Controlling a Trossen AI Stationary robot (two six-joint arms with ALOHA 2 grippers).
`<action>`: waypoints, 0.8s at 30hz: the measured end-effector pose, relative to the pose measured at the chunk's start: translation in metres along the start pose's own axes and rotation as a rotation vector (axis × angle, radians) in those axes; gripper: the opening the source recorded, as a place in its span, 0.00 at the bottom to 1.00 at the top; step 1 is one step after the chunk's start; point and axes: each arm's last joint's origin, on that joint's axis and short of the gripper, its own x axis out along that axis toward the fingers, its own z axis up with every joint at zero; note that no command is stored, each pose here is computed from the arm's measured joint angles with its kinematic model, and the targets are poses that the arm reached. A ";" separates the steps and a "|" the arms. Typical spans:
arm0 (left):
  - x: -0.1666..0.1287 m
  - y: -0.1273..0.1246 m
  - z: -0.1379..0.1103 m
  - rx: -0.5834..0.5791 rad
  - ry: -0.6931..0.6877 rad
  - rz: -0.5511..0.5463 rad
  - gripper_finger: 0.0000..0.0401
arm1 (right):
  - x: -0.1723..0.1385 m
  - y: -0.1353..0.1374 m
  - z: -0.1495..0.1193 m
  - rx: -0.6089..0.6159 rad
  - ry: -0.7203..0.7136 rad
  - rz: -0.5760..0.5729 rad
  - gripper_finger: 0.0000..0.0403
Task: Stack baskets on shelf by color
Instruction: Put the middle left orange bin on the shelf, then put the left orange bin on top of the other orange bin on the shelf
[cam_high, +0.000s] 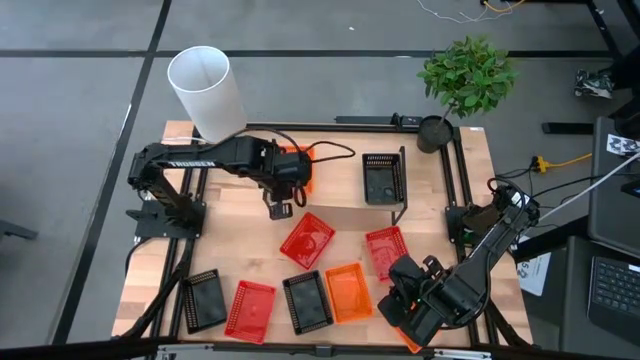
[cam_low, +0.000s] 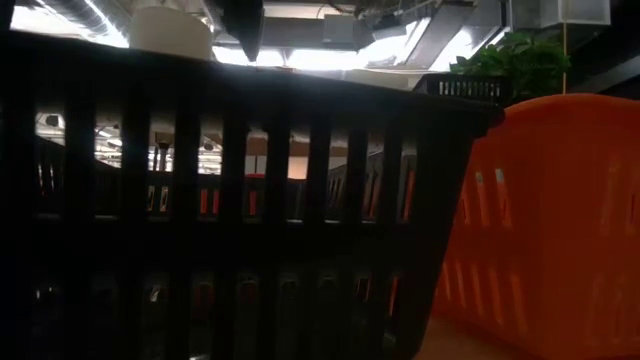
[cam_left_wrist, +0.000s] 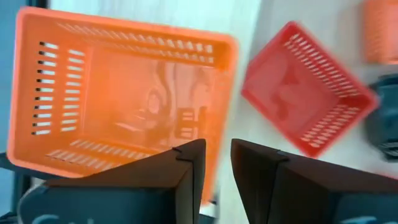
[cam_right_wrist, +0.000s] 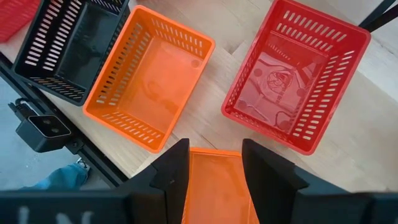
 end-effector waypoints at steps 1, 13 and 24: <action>-0.005 -0.002 0.000 -0.011 0.000 -0.021 0.17 | 0.000 0.000 0.000 0.000 0.000 0.000 0.36; -0.040 -0.063 -0.022 -0.124 0.202 -0.425 0.17 | 0.000 0.000 0.000 -0.001 0.000 -0.001 0.36; -0.069 -0.150 -0.068 -0.052 0.250 -0.443 0.17 | 0.000 0.000 0.000 -0.001 0.000 -0.001 0.36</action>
